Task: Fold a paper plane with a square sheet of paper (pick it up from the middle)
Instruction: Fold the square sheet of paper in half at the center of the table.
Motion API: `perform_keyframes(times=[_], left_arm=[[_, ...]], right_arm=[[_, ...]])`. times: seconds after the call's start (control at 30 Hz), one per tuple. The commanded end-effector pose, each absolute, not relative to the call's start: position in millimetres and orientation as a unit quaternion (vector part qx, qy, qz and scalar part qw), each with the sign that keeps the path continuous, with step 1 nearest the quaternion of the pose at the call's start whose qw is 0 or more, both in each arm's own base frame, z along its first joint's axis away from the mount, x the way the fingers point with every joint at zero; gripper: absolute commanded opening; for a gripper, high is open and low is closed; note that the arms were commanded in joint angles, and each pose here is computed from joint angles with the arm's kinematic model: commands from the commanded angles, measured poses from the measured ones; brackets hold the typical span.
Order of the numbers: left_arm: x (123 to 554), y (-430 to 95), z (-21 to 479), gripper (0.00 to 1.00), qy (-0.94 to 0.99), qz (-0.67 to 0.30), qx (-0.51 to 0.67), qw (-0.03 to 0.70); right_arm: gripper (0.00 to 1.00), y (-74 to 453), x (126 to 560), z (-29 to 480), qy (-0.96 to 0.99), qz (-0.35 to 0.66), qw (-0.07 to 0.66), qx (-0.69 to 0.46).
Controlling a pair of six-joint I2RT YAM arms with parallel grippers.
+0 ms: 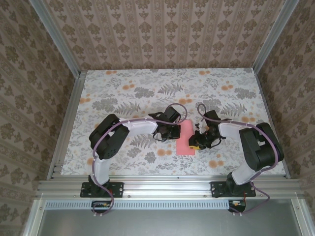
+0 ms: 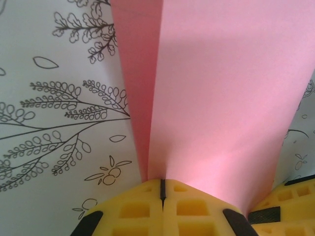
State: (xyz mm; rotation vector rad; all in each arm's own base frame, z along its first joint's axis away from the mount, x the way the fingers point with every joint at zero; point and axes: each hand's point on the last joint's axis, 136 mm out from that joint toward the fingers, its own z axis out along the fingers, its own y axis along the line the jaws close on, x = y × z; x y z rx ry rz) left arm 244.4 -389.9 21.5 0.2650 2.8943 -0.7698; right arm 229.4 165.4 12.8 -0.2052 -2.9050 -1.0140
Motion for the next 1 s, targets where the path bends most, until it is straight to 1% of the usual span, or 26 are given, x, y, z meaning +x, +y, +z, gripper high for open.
perform_keyframes(times=[0.0,0.13,0.3,0.37,0.5,0.67,0.8,0.87,0.97], left_arm=[[233,-380,2,0.05,0.97,-0.22,0.098,0.043],[233,-380,3,0.05,0.97,-0.219,0.1,0.044],[234,-380,4,0.05,0.97,-0.217,0.101,0.046],[234,-380,4,0.05,0.97,-0.217,0.102,0.046],[234,-380,4,0.05,0.97,-0.216,0.103,0.046],[234,-380,4,0.05,0.97,-0.215,0.104,0.045],[234,-379,3,0.05,0.97,-0.213,0.104,0.045],[234,-380,4,0.05,0.97,-0.214,0.105,0.045],[235,-380,5,0.05,0.97,-0.214,0.105,0.046]], right_arm=[[0.24,158,219,13,-0.949,-0.305,0.033,-0.069],[0.24,165,217,31,-0.937,-0.341,0.016,-0.069],[0.24,167,205,18,-0.933,-0.347,0.038,-0.085],[0.24,167,200,9,-0.934,-0.341,0.051,-0.089],[0.23,156,190,-7,-0.948,-0.294,0.071,-0.094],[0.24,156,195,12,-0.95,-0.299,0.046,-0.08],[0.24,167,196,33,-0.936,-0.345,0.03,-0.07],[0.24,171,192,33,-0.93,-0.359,0.034,-0.071],[0.24,166,185,20,-0.935,-0.342,0.05,-0.079]])
